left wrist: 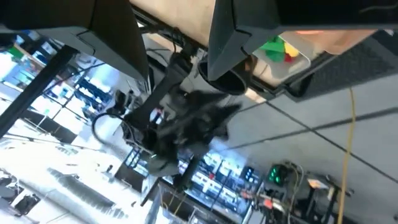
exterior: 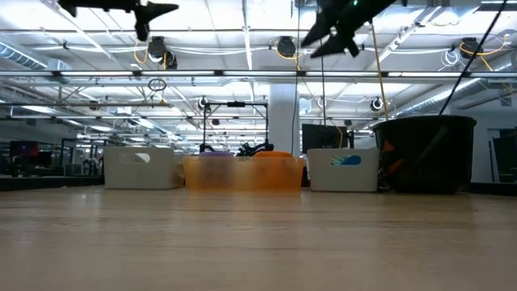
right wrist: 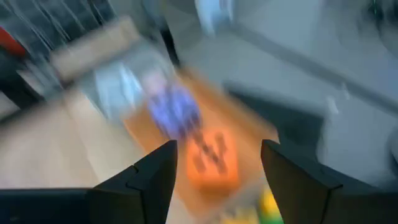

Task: Pick & Place Toys
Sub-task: Return to Home Position

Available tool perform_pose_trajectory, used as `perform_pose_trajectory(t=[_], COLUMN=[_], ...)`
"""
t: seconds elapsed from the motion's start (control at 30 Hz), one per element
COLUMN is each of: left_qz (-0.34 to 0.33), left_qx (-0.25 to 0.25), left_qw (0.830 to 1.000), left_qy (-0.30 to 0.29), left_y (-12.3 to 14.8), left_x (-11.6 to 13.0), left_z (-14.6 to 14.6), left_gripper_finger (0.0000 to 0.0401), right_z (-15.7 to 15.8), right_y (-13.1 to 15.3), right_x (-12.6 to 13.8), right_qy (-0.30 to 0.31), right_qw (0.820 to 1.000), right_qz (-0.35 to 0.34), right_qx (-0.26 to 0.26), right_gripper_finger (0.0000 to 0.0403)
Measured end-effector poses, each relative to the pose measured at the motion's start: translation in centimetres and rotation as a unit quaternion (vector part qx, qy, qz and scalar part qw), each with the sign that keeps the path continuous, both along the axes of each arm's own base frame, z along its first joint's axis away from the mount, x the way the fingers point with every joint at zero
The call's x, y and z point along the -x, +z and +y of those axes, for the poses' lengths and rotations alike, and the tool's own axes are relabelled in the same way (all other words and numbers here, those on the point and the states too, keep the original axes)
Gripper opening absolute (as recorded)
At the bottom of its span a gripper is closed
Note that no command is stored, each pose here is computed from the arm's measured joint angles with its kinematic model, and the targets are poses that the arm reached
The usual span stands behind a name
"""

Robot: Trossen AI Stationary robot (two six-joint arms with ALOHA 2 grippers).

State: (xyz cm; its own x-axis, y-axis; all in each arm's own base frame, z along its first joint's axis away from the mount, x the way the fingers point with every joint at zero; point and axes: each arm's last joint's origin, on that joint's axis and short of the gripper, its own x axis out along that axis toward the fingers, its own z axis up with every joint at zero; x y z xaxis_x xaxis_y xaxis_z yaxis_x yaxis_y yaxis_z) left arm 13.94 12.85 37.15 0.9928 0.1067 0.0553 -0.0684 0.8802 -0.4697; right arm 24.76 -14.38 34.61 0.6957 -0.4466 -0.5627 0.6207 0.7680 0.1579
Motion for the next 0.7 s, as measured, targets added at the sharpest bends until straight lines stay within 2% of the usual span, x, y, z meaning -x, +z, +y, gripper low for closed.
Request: perform_pose_trajectory(t=[0.1,0.2,0.37,0.53,0.6,0.7], left_qz=[-0.008,-0.009,0.000,0.037,0.031,0.003], left_qx=[-0.013,-0.018,-0.055,-0.063,-0.071,-0.066], left_qw=[1.000,0.999,0.991,0.963,0.957,0.960], left_qy=[0.011,0.038,0.124,0.258,0.279,0.274], left_y=[0.7,1.1,1.4,0.6,0.2,-1.0], left_x=[1.9,3.7,6.5,8.7,9.0,8.7], left_z=[-0.5,-1.2,-3.3,-5.6,-6.1,-5.9], left_gripper_finger=[0.0173,0.0172,0.0172,0.0172,0.0172,0.0172], right_z=[0.6,1.4,2.8,4.3,5.0,6.0], right_y=[3.0,5.2,7.1,5.9,4.9,2.9], right_x=[0.9,2.3,4.8,6.4,6.4,5.5], right_qy=[0.008,0.009,0.013,0.012,0.016,0.024], right_qw=[0.994,0.986,0.975,0.956,0.942,0.927], right_qz=[-0.094,-0.147,-0.188,-0.263,-0.300,-0.335], right_qx=[0.049,0.084,0.121,0.130,0.147,0.170], right_gripper_finger=[0.0212,0.0202,0.0192,0.0187,0.0185,0.0180])
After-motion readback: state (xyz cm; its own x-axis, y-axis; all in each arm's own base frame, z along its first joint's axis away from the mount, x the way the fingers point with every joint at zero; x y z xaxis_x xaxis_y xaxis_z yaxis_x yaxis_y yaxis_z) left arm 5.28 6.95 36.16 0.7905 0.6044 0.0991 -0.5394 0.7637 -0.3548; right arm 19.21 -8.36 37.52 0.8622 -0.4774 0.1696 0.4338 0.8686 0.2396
